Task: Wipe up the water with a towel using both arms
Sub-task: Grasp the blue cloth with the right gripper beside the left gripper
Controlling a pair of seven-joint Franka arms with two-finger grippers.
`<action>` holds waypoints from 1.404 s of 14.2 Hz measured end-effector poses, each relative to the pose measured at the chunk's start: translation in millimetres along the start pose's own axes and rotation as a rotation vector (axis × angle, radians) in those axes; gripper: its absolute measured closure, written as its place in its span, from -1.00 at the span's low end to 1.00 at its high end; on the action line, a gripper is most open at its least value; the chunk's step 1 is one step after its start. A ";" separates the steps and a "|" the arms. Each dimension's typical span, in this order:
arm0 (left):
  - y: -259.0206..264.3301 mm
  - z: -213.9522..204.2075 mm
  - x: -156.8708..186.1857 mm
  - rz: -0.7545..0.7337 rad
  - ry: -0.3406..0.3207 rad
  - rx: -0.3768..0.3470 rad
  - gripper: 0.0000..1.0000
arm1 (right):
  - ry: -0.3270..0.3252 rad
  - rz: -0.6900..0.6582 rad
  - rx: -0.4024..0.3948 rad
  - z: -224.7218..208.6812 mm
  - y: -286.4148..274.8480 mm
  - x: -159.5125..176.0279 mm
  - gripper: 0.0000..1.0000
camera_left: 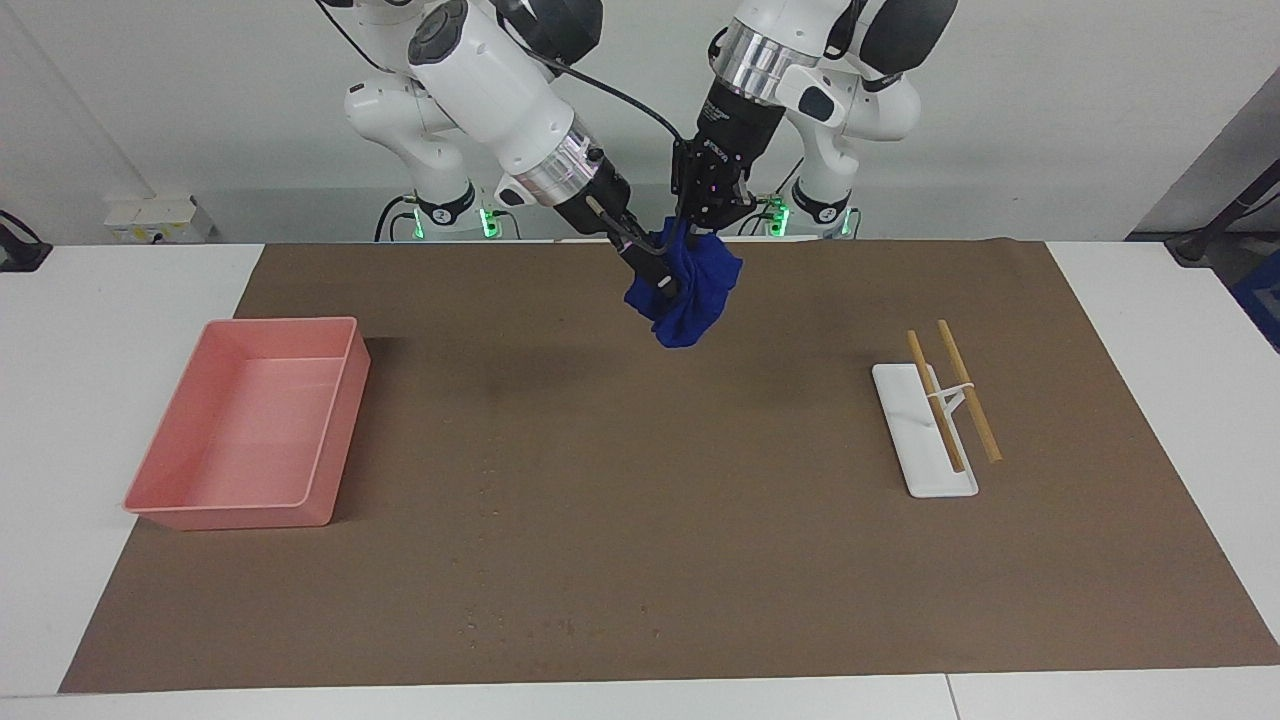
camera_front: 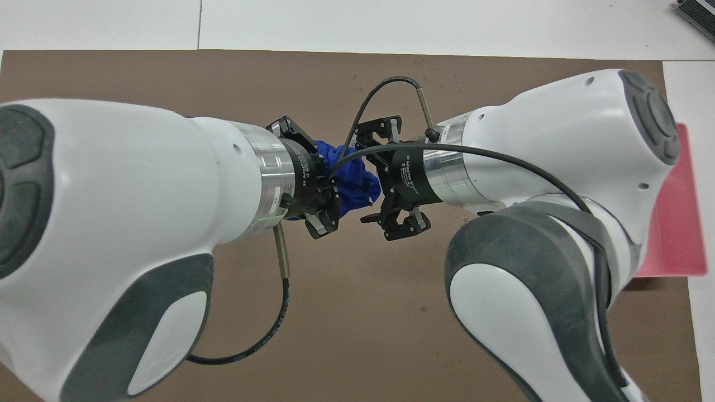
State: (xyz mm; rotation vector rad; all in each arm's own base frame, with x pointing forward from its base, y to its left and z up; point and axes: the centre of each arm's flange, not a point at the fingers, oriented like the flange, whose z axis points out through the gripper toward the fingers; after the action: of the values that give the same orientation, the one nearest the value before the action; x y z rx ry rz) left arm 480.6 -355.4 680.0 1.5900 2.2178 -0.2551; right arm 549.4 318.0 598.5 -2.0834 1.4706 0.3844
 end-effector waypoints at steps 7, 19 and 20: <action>-3.4 1.5 -1.9 0.006 0.001 0.004 0.72 | 0.000 -0.042 0.063 -2.7 -5.7 -5.1 -0.97; -2.8 1.4 -2.1 0.015 -0.004 0.000 0.72 | 0.008 -0.041 0.064 -0.5 -5.3 1.7 0.62; -2.8 1.4 -2.1 0.023 -0.004 0.000 0.72 | 0.015 -0.046 0.066 -1.6 -5.4 1.7 0.62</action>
State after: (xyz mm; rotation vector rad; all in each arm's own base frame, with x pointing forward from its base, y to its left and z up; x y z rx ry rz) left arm 478.8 -358.7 679.5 1.6121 2.1957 -0.2514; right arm 554.9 317.1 600.4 -2.0677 1.4223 0.2996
